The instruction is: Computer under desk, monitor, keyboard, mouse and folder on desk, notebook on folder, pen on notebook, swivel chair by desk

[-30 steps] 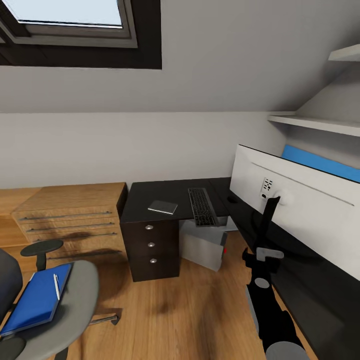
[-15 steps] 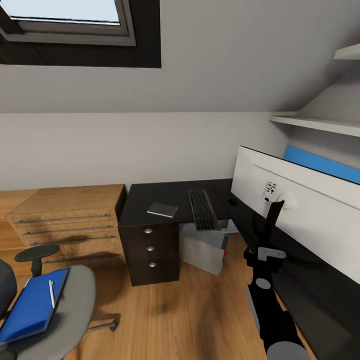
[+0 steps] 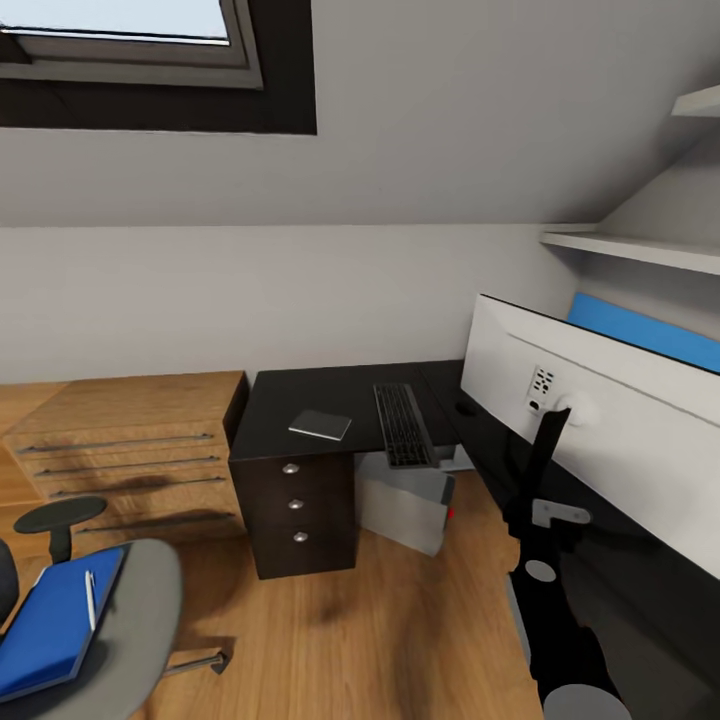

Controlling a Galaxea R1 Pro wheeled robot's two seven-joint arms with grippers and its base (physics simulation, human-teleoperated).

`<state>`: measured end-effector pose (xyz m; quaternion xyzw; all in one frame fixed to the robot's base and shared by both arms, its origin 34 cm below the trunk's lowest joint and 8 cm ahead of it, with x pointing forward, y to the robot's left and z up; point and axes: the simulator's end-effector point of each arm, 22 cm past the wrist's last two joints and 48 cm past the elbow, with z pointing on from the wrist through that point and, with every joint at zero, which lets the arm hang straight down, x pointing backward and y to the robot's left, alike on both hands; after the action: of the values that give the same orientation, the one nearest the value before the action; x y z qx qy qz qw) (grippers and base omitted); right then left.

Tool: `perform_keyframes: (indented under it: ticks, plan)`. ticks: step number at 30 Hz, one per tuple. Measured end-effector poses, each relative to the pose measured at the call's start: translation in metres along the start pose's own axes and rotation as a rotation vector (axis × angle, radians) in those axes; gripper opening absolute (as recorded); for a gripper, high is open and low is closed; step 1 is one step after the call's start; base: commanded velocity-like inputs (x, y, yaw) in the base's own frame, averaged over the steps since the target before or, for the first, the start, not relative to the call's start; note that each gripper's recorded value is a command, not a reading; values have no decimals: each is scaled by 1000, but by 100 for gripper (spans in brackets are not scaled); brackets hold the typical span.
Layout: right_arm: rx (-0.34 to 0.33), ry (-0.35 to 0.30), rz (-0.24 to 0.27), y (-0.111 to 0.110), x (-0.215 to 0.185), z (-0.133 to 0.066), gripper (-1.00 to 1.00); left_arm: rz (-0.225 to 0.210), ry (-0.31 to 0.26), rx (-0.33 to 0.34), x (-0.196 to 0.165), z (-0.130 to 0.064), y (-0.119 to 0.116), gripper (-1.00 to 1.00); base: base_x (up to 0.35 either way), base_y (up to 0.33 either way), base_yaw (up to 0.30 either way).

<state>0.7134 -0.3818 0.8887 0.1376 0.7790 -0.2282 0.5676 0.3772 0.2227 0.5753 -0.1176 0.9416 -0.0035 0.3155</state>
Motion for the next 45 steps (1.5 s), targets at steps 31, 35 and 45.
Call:
perform_keyframes:
  ticks: [31, 35, 45]
  plan:
    - [33, -79, 126, -26, -16, 8, 100, -1, 0, 2, 0, 0, -2, 100, 76, -1, 0]
    - [34, -80, 127, -27, -17, 8, 100, -1, 0, 2, 0, 0, -2, 100, 140, 0, 0]
    - [34, -79, 126, -27, -16, 8, 100, -2, 1, 2, 0, 0, -2, 100, 28, 18, 0]
